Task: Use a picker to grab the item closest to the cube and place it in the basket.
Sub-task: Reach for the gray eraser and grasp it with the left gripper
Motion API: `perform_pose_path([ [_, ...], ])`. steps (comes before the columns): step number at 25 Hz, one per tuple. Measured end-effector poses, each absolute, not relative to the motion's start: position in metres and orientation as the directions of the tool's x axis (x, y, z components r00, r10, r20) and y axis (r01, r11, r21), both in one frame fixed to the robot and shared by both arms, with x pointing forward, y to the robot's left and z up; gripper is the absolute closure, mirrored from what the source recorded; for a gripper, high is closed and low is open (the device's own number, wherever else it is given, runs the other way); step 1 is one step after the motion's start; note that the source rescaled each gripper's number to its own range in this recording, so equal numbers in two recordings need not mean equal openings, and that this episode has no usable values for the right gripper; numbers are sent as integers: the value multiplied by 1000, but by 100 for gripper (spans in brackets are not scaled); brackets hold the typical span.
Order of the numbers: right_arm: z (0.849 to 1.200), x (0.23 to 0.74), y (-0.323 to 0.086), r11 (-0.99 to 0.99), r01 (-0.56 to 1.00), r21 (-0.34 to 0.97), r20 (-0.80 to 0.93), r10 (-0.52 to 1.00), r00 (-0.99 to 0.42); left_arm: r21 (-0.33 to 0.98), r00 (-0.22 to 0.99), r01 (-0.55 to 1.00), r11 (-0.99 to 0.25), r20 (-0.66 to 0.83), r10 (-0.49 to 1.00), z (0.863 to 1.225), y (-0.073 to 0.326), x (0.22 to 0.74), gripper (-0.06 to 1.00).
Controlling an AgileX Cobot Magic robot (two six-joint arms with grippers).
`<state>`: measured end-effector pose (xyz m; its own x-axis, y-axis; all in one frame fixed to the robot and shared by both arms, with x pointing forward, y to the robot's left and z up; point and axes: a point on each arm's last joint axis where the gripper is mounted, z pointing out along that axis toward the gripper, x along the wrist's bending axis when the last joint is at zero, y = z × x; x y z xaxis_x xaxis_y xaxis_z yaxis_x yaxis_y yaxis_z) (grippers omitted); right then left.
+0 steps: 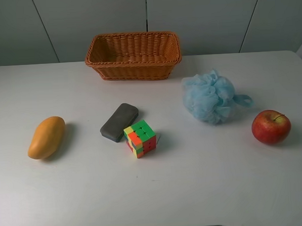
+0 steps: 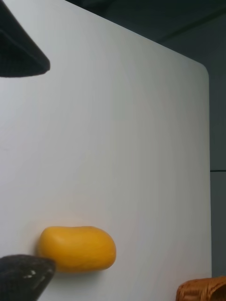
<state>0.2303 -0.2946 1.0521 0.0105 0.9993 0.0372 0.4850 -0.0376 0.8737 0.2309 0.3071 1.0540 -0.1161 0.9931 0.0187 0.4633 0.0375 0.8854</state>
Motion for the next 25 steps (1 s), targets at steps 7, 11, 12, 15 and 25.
perform_pose_path([
  [7, 1052, 230, -295, -38, 485, 874, 37, 999, 11, 885, -115, 463, 38, 17, 993, 1054, 307, 231, -6],
  [11, 1052, 230, -295, -38, 485, 874, 37, 999, 11, 890, -99, 452, 51, -7, 995, 1057, 305, 230, -6],
  [12, 1052, 230, -295, -38, 485, 874, 37, 999, 11, 898, -97, 438, 49, -7, 995, 1062, 304, 228, -6],
  [15, 1052, 230, -295, -38, 485, 874, 37, 999, 11, 918, -88, 396, 35, 0, 996, 1080, 304, 222, -6],
  [25, 1052, 230, -295, -38, 485, 874, 37, 999, 11, 871, -25, 489, 47, -40, 999, 1176, 300, 287, -6],
])
